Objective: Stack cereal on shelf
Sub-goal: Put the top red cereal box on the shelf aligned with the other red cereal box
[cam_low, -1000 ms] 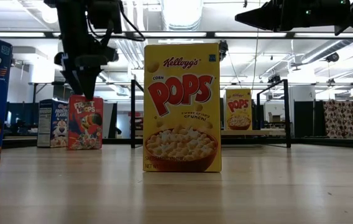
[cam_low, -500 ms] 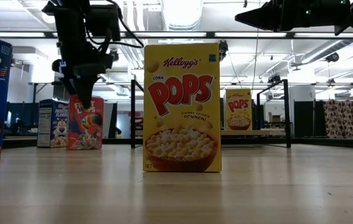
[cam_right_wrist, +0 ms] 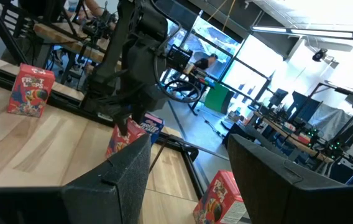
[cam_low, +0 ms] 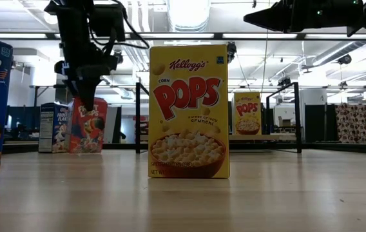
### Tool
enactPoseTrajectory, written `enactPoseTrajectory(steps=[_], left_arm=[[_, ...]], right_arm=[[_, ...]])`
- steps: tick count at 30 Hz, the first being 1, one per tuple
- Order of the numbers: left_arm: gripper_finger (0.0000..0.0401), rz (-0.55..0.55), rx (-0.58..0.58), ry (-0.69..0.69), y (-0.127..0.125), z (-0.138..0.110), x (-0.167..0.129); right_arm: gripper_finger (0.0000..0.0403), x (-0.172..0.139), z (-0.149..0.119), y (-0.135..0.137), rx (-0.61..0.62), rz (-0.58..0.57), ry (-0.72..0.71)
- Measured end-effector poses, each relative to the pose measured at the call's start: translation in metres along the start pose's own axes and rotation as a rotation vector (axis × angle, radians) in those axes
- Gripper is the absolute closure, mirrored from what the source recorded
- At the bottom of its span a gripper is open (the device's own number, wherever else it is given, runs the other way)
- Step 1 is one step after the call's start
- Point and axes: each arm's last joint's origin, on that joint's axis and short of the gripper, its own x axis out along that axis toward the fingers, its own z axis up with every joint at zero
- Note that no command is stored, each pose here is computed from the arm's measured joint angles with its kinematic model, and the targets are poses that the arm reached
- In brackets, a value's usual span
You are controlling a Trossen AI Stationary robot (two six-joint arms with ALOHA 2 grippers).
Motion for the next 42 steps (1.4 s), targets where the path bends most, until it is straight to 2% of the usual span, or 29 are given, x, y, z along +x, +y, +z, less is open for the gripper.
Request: enactPoseTrajectory(steps=[5,12,17,22,27,32,37,42], left_arm=[[0.0246,-0.054,0.052,-0.009,-0.005,0.005,-0.017],[0.0246,-0.253,0.210,-0.040,-0.018,0.015,-0.060],[0.0246,-0.325,0.318,-0.187,-0.023,0.030,-0.089],[0.0246,-0.362,0.466,-0.385,-0.034,0.052,-0.102],[0.0246,-0.341,0.636,-0.509,-0.050,0.074,-0.101],[0.0246,-0.277,0.758,-0.513,-0.065,0.101,-0.085],[0.0246,-0.215,0.793,-0.469,-0.067,0.133,-0.062],[0.0246,-0.172,0.778,-0.393,-0.054,0.159,-0.039]], right_arm=[[0.0197,0.000,0.000,0.000,0.000,0.000,0.000],[0.0197,0.000,-0.001,0.001,0.008,0.008,0.014],[0.0197,0.000,-0.001,0.001,0.043,0.008,0.015],[0.0197,-0.005,-0.001,0.001,0.053,0.018,0.034],[0.0197,-0.016,0.003,-0.001,0.101,0.027,0.052],[0.0197,-0.032,0.003,-0.001,0.163,0.051,0.107],[0.0197,-0.044,0.005,-0.001,0.232,0.057,0.127],[0.0197,-0.048,0.003,0.000,0.276,0.070,0.163]])
